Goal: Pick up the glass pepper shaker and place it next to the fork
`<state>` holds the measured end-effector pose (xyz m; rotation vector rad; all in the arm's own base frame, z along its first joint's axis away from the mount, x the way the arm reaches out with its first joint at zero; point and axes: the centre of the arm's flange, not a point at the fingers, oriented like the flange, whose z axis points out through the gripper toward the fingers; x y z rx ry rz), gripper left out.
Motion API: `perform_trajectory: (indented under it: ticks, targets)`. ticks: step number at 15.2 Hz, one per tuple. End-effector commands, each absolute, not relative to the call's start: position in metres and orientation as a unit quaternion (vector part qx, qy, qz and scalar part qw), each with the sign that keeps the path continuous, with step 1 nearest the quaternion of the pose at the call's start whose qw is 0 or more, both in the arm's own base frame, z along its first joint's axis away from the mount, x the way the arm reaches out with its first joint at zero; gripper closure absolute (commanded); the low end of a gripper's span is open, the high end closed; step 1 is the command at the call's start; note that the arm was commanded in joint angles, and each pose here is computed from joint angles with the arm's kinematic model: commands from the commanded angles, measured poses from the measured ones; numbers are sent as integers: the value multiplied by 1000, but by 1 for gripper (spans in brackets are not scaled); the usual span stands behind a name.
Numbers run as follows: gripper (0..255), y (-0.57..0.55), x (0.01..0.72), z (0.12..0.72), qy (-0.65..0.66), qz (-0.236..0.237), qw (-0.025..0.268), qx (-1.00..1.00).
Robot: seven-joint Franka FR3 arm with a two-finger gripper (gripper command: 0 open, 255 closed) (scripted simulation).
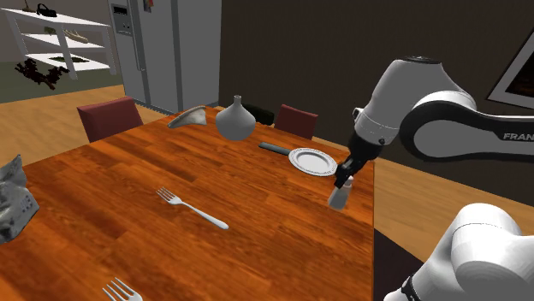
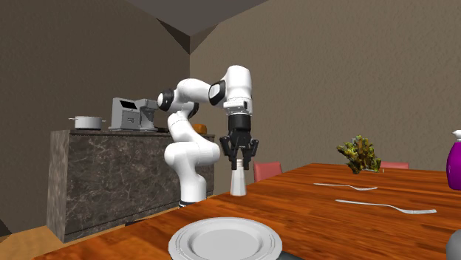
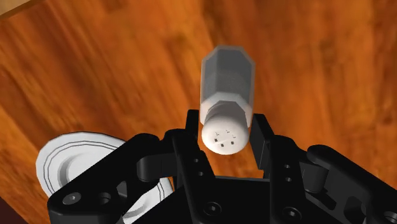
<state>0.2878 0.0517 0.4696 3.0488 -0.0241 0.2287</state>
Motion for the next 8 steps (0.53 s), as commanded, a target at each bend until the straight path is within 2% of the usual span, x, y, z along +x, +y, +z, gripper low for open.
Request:
perform_trajectory:
  ticks: [1,8]
  targets:
    - [255,51,289,481,-8,75,42,996]
    - [255,51,289,518,-8,75,42,996]
